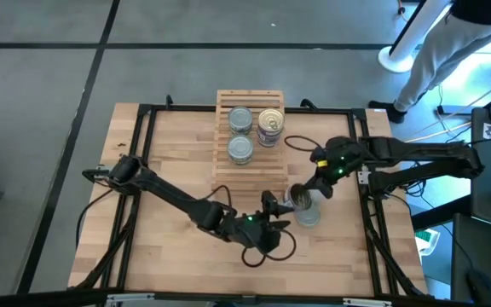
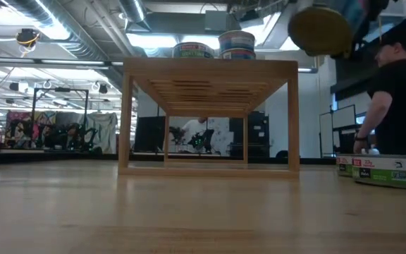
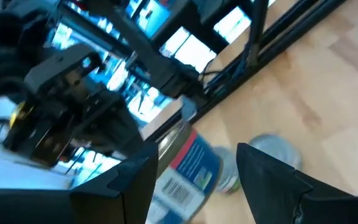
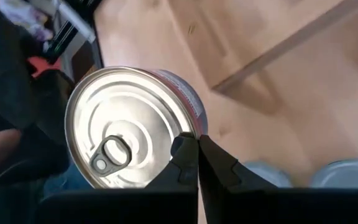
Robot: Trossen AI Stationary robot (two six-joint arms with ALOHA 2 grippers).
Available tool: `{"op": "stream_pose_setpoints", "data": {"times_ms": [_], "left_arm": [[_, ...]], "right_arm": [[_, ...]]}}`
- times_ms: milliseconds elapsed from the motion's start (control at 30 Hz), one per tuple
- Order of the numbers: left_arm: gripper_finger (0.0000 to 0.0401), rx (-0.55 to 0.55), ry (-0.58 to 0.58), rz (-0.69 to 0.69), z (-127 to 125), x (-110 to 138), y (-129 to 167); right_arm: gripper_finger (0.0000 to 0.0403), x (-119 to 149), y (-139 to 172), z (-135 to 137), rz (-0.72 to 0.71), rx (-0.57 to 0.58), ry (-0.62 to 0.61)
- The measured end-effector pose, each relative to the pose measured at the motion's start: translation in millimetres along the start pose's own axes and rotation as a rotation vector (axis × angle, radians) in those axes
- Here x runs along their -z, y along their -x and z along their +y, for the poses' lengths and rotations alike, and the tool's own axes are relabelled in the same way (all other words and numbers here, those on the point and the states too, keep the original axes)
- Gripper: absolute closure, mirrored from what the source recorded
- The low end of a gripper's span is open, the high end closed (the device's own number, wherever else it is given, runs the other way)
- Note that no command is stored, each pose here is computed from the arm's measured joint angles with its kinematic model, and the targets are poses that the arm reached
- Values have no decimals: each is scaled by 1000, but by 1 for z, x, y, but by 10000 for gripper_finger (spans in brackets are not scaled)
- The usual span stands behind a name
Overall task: Stack canned seafood by type on shelf
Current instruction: Put the blue tuna can on the shelf aligned with other blue tuna can
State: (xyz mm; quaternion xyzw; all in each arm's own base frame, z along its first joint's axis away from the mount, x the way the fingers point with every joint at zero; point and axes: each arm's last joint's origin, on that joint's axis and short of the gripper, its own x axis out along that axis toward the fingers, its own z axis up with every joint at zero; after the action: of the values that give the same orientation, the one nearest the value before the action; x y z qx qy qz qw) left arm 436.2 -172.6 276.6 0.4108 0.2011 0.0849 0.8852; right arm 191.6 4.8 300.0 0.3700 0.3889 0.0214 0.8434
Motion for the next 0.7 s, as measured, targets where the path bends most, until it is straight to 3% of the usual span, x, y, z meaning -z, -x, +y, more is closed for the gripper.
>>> {"op": "stream_pose_setpoints", "data": {"times_ms": [333, 700], "left_arm": [[187, -20, 23, 23, 38, -4, 28], [187, -56, 46, 74, 61, 9, 20]], "right_arm": [[402, -20, 19, 15, -210, 146, -42], [402, -48, 2, 11, -264, 258, -134]]}}
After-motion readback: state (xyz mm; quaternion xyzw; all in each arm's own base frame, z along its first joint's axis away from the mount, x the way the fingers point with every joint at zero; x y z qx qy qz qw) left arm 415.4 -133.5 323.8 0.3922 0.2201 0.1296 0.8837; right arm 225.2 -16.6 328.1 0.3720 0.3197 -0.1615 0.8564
